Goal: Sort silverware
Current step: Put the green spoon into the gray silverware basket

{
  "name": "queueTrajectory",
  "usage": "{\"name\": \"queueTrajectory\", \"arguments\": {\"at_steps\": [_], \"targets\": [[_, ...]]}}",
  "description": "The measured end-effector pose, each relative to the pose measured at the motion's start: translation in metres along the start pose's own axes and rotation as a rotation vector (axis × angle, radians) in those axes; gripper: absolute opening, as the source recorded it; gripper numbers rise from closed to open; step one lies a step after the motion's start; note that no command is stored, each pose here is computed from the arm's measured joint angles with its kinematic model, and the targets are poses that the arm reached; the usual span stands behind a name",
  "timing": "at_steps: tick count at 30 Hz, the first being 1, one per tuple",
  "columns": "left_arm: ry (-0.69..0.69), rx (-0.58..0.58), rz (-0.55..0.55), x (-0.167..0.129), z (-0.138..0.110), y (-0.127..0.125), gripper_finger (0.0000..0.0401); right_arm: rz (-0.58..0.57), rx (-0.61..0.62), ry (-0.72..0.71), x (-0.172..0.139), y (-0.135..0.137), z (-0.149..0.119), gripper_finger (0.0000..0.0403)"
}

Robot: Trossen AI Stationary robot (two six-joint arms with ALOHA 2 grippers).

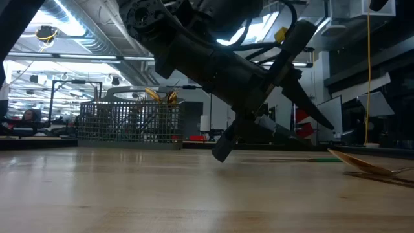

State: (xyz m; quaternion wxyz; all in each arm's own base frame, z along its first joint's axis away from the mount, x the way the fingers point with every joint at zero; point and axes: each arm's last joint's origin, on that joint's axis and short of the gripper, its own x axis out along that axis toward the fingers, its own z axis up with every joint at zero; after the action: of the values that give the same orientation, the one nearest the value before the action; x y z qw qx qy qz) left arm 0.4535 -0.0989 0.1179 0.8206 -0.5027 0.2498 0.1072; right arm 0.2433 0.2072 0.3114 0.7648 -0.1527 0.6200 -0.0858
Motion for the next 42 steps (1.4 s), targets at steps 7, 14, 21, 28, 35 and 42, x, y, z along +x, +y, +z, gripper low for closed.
{"name": "queueTrajectory", "arguments": {"at_steps": [7, 14, 21, 28, 35, 42], "targets": [[-0.004, -0.032, -0.003, 0.000, 0.002, 0.000, 0.0139, -0.001, -0.005, 0.000, 0.000, 0.000, 0.000, 0.0150], [-0.001, -0.111, -0.029, 0.012, -0.003, 0.005, 0.0139, -0.002, -0.006, 0.001, 0.000, 0.000, 0.000, 0.0150], [0.015, -0.081, -0.039, 0.020, -0.002, -0.002, 0.0139, -0.005, -0.007, 0.000, 0.000, 0.000, 0.000, 0.0150], [0.029, -0.057, -0.008, 0.021, -0.001, -0.004, 0.0139, -0.005, -0.004, 0.000, 0.000, 0.000, 0.000, 0.0150], [0.027, -0.033, -0.006, 0.021, 0.001, -0.003, 0.0139, -0.037, 0.080, 0.039, 0.013, 0.017, -0.017, 0.0150], [0.030, -0.036, 0.001, 0.021, 0.001, -0.003, 0.0139, -0.054, 0.124, -0.003, 0.069, 0.054, -0.048, 0.0150]]}}
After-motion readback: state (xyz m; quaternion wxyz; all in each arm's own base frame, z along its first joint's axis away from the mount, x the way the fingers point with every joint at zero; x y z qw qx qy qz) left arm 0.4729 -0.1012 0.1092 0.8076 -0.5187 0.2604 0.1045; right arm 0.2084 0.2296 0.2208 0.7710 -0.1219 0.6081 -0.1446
